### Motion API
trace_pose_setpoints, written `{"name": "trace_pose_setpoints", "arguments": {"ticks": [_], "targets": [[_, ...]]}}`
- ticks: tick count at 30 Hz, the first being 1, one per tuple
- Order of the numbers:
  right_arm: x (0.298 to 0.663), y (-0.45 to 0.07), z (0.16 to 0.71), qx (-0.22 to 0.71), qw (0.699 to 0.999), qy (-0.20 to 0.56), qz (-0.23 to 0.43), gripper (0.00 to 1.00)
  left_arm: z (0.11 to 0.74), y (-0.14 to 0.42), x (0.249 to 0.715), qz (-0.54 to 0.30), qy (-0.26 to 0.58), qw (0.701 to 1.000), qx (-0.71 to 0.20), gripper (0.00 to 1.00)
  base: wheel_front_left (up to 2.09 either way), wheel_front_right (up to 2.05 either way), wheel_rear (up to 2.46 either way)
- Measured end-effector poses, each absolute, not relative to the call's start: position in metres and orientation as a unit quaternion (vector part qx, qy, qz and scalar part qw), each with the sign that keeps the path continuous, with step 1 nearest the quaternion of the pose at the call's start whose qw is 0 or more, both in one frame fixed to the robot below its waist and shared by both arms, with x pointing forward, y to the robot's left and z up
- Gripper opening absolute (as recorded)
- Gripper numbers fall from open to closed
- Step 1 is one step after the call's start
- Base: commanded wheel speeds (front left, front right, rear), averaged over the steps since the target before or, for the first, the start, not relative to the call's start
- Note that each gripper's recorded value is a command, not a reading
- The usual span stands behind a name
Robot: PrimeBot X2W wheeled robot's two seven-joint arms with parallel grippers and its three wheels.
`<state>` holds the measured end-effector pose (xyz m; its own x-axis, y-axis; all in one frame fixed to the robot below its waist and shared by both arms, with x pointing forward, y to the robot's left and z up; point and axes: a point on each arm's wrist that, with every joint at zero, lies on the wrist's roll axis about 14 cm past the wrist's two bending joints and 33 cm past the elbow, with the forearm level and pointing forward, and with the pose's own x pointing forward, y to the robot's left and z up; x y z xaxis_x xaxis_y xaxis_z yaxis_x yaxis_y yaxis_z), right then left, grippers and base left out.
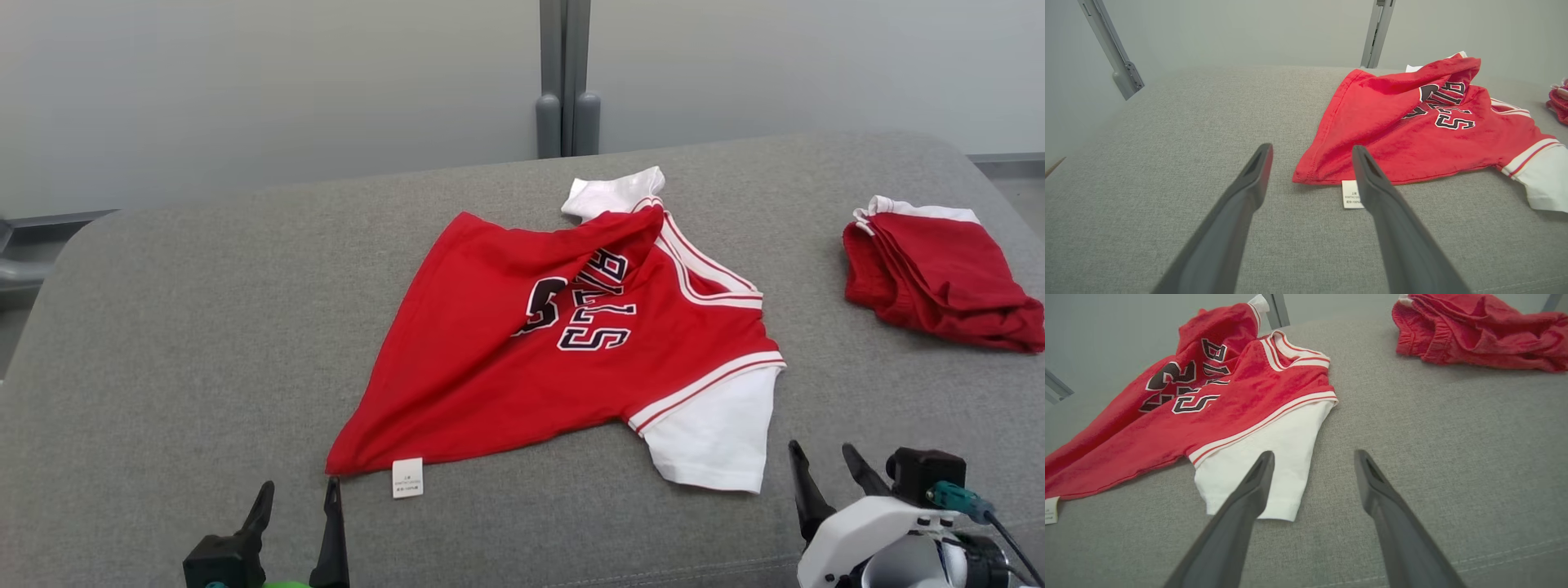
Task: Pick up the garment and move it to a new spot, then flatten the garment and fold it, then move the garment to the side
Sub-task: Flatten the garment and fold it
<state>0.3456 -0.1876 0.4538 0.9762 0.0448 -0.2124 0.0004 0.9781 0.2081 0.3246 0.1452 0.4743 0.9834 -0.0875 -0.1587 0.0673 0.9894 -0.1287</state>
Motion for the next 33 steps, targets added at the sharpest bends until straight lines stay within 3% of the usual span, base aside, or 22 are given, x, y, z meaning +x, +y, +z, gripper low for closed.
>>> {"name": "trace_pose_setpoints", "arguments": {"ticks": [6, 18, 19, 21, 24, 26, 33], "targets": [[0.342, -0.176, 0.412, 0.199, 0.966, 0.168, 0.0, 1.0, 0.466, 0.145, 0.324, -0.04, 0.096, 0.993, -0.06, 1.0, 0.0, 0.0, 0.0], [0.369, -0.14, 0.38, 0.25, 0.944, 0.215, 0.018, 0.99, 0.455, 0.156, 0.326, -0.021, 0.114, 0.992, -0.057, 1.0, 0.0, 0.0, 0.0], [0.371, -0.138, 0.378, 0.25, 0.943, 0.219, 0.019, 0.85, 0.454, 0.158, 0.326, -0.018, 0.115, 0.992, -0.056, 1.0, 0.0, 0.0, 0.0], [0.374, -0.134, 0.373, 0.255, 0.94, 0.226, 0.02, 0.49, 0.452, 0.161, 0.326, -0.013, 0.117, 0.991, -0.056, 1.0, 0.0, 0.0, 0.0], [0.378, -0.132, 0.369, 0.252, 0.94, 0.23, 0.021, 0.28, 0.45, 0.164, 0.326, -0.007, 0.121, 0.991, -0.055, 1.0, 0.0, 0.0, 0.0], [0.38, -0.129, 0.369, 0.253, 0.94, 0.229, 0.023, 0.0, 0.45, 0.166, 0.326, -0.004, 0.119, 0.991, -0.055, 1.0, 0.0, 0.0, 0.0], [0.39, -0.125, 0.387, 0.28, 0.94, 0.193, 0.025, 0.0, 0.452, 0.158, 0.331, -0.007, 0.115, 0.989, -0.094, 1.0, 0.0, 0.0, 0.0]]}}
